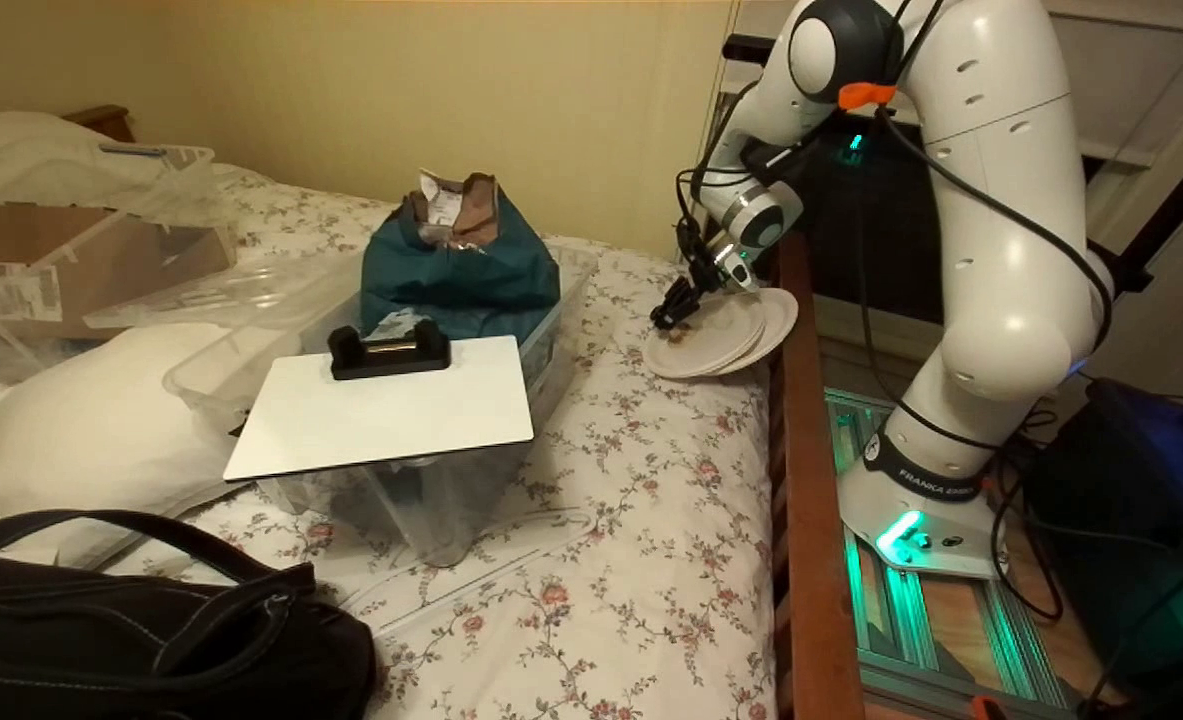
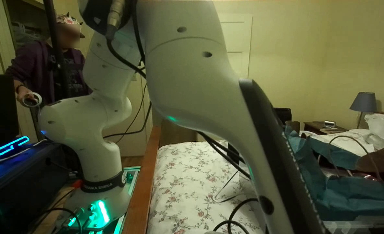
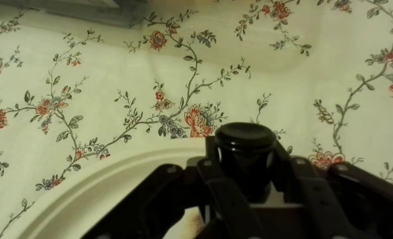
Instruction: Rub the brush over the white object
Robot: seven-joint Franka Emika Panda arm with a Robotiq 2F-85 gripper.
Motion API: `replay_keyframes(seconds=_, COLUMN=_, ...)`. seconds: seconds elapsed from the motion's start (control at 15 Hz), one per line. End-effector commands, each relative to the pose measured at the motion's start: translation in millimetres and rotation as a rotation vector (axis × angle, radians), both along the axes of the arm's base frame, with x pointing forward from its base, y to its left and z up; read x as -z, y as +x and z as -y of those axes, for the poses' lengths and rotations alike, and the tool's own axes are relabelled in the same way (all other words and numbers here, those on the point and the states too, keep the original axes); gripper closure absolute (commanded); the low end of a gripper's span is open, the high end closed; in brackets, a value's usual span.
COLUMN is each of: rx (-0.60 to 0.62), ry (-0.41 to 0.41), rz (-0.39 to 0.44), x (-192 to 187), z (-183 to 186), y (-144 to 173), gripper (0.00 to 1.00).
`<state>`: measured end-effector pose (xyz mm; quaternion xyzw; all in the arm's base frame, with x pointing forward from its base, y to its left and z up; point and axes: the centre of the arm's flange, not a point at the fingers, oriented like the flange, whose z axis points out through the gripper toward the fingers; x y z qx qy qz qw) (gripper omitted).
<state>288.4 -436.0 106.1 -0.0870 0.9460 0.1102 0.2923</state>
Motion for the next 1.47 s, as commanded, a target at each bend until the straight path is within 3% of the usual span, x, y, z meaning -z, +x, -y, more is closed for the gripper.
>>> replay_keyframes(seconds=0.0, rx=-0.028, ry=-0.012, rz=-0.014, x=-11, z=-16, y=-26, gripper=0.87)
replay_keyframes(seconds=0.27, rx=-0.136, ry=-0.008, rz=0.005, x=-22, z=-35, y=-38, gripper=0.87)
replay_keyframes(seconds=0.4, rx=-0.194, ry=-0.009, rz=0.058, x=-26, z=-44, y=-34, gripper=0.87)
replay_keyframes(seconds=0.6, rx=-0.278, ry=0.010, rz=0.167, x=-27, z=-56, y=-13, gripper=0.87)
replay_keyframes(seconds=0.8, rx=-0.319, ry=0.056, rz=0.195, x=-14, z=-60, y=12, gripper=0.87)
replay_keyframes(seconds=1.07, rx=-0.304, ry=0.053, rz=0.168, x=6, z=-59, y=33, gripper=0.87)
replay_keyframes(seconds=1.4, rx=-0.179, ry=-0.007, rz=0.118, x=25, z=-29, y=25, gripper=0.87)
